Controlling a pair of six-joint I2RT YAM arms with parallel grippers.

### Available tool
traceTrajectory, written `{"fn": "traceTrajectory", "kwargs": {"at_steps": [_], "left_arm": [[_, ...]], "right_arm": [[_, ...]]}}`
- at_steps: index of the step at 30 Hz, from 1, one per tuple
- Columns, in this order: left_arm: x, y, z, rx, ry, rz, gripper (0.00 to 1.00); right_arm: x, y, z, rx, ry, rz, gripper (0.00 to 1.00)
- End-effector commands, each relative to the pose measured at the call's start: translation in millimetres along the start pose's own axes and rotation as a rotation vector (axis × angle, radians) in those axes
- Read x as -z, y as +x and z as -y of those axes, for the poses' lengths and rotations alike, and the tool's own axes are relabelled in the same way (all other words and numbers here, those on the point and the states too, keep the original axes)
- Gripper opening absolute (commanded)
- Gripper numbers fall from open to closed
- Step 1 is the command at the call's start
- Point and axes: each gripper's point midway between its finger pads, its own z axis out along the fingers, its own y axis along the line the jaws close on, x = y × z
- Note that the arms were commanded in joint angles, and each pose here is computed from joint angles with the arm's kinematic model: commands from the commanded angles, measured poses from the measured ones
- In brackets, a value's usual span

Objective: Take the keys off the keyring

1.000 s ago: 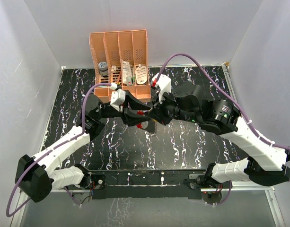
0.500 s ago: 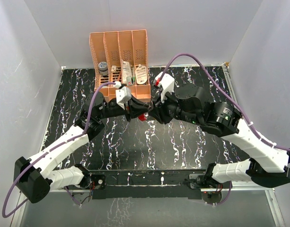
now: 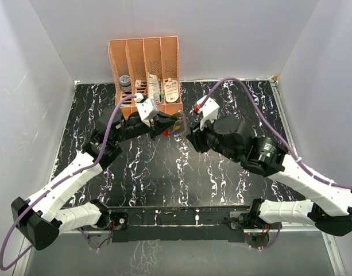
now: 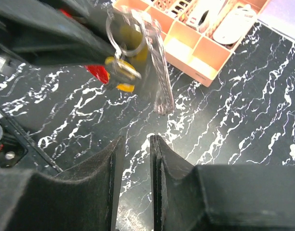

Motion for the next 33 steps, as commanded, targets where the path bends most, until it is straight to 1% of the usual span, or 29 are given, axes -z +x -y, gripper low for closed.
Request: {"fn": "traceTrajectory", "kwargs": {"at_steps": [1, 2, 5, 8, 13, 18, 24, 33], "left_arm": [[4, -36, -5, -0.067, -0.027, 0.066, 0.0], [4, -37, -5, -0.069, -0.029, 0.067, 0.0], [4, -39, -6, -0.075, -0.032, 0.07, 0.0], [4, -39, -7, -0.078, -0.035, 0.068, 0.0], [4, -39, -7, -0.079, -0.034, 0.07, 0.0], [5, -42, -5, -0.069, -0.031, 0.081, 0.0], [5, -43, -6, -0.062, -0.038, 0.1, 0.0], [-1, -41, -8, -0.054, -0.031, 0.098, 0.0]], "right_arm": [[-13, -18, 7, -0.034, 0.049, 0.19, 0.25], [-19, -10, 6, -0.032, 0.048, 0.199, 0.25], [-20, -12, 4, -0.043, 0.026, 0.286, 0.25], [-11, -21, 5, -0.047, 0.006, 0.391, 0.25], [10, -32, 1, -0.049, -0.055, 0.583, 0.28], [25, -44, -8, -0.041, -0.129, 0.736, 0.31], [6, -44, -13, -0.023, -0.12, 0.715, 0.28], [-6, -48, -16, 0.009, -0.108, 0.738, 0.26]]}}
